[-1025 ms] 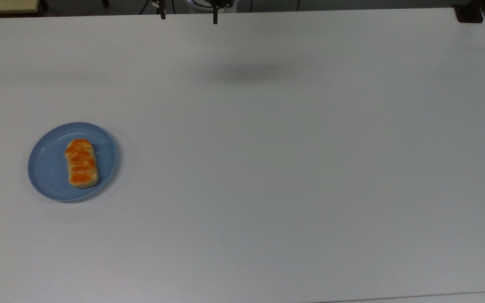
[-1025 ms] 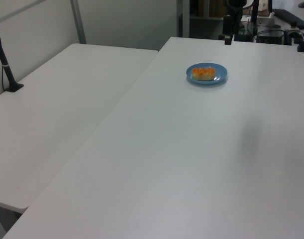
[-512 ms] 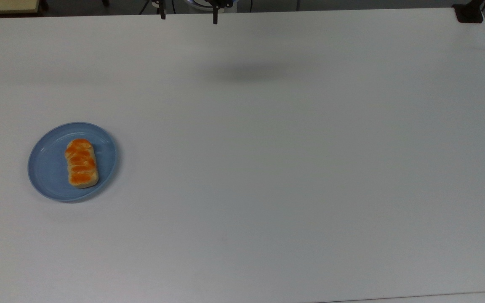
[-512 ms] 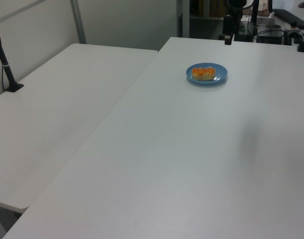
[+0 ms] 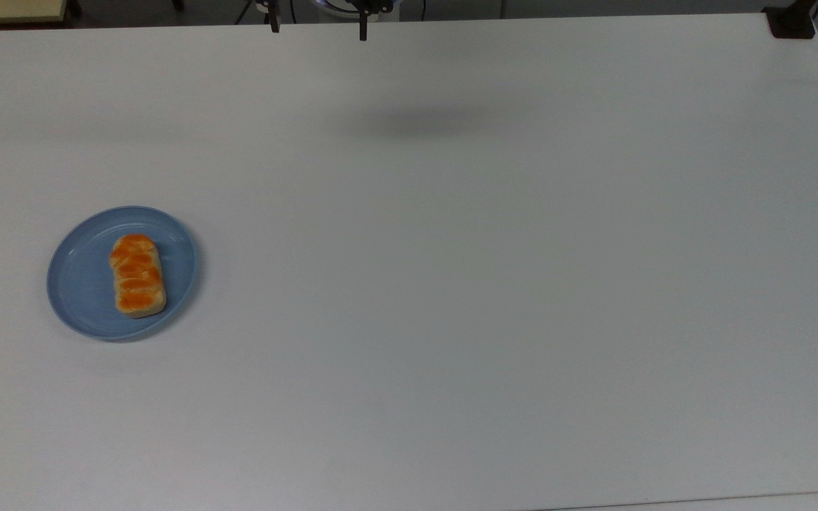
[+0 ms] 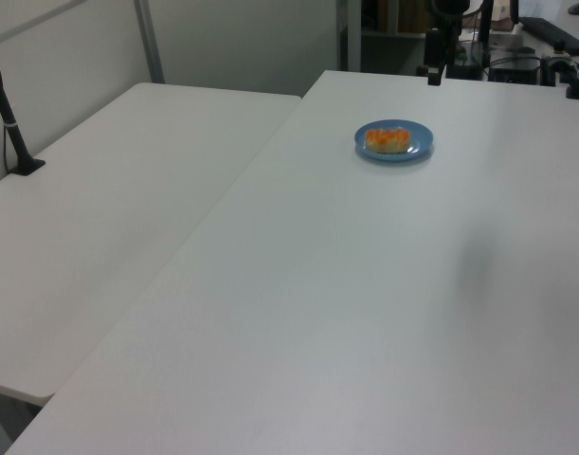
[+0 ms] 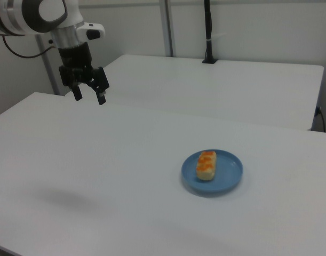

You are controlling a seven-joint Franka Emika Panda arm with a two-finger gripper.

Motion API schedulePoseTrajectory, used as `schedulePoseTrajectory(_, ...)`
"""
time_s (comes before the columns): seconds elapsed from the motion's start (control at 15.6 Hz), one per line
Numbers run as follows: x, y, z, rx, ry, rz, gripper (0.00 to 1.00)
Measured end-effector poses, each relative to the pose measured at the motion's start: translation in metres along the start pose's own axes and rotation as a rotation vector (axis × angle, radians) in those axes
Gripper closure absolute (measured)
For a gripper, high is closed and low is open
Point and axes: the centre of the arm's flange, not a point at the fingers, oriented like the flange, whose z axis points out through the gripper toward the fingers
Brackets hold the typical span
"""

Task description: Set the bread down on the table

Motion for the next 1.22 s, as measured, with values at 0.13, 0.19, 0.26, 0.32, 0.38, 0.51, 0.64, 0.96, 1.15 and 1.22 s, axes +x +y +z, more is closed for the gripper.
schedulePoseTrajectory(0.13, 0.000, 0.000, 0.000, 0.000, -0.001, -0.001, 0.00)
schedulePoseTrajectory(0.19, 0.001, 0.000, 0.002, 0.001, -0.003, -0.004, 0.00)
schedulePoseTrajectory(0.26, 0.002, 0.000, 0.004, 0.001, -0.007, -0.011, 0.00)
schedulePoseTrajectory(0.32, 0.003, 0.000, 0.006, 0.001, -0.011, -0.022, 0.00)
schedulePoseTrajectory(0.38, 0.005, 0.003, 0.009, 0.001, -0.017, -0.029, 0.00)
schedulePoseTrajectory(0.51, 0.009, 0.016, 0.017, 0.001, -0.031, -0.039, 0.00)
schedulePoseTrajectory(0.64, 0.017, 0.035, 0.029, 0.003, -0.045, -0.054, 0.00)
schedulePoseTrajectory(0.96, 0.052, 0.086, 0.069, 0.001, 0.011, -0.057, 0.00)
schedulePoseTrajectory(1.15, 0.074, 0.136, 0.115, -0.004, 0.036, -0.052, 0.00)
schedulePoseTrajectory(1.22, 0.079, 0.155, 0.133, -0.006, 0.039, -0.049, 0.00)
